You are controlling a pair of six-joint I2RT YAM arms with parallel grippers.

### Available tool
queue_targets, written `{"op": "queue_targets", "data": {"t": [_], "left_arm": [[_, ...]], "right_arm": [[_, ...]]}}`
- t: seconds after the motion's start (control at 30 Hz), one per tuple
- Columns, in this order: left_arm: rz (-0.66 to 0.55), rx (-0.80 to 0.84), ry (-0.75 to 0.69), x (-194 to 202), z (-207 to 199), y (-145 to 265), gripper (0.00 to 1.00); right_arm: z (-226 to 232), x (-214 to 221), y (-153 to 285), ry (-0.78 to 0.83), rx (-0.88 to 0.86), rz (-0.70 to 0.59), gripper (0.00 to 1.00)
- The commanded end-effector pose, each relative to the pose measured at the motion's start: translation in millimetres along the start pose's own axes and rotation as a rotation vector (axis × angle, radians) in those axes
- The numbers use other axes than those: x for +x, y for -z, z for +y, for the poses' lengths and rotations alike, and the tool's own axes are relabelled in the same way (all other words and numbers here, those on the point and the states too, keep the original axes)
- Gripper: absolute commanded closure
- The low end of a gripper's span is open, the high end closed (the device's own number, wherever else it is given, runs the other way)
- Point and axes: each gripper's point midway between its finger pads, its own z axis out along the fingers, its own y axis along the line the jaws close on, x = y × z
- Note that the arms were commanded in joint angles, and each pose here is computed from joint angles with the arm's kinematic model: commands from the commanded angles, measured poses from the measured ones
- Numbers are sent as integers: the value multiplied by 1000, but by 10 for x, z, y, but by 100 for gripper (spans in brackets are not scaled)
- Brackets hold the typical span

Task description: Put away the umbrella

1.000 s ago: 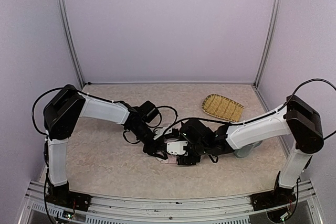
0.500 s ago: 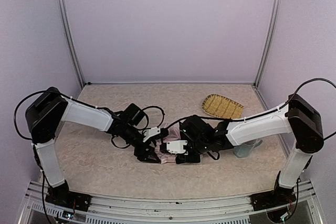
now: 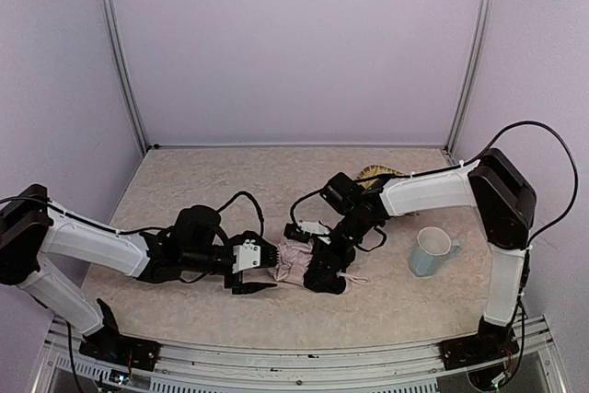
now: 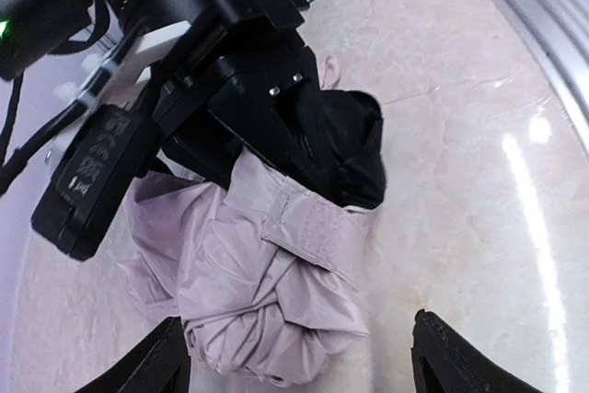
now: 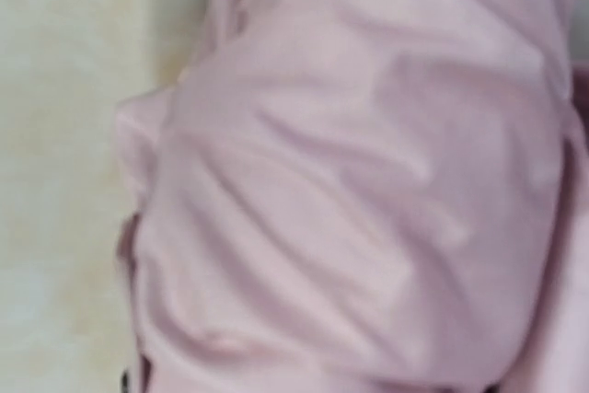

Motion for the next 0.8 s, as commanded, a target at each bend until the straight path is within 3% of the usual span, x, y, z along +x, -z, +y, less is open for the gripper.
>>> {"op": "queue_targets", "data": {"t": [0.0,0.2,0.4,0.63,0.77], "left_arm": [[169,-88,-154,204,174,-230,19],[260,-15,-180,456,143,-468,23],[184,127,-127,380,-75,-630,33],[184,306,-28,449,-303,-575,68],[223,371,69,508,-421,-560,81]], "right_arm": [[455,583,-157,-299,-361,142,86],[276,597,-227,-329,-423,116,85],[-56,465,-304,-352,-406,67,79],[-513,359,-254,-376,-230,3,66],[-605,151,-55,-322,-120,-67,54]]}}
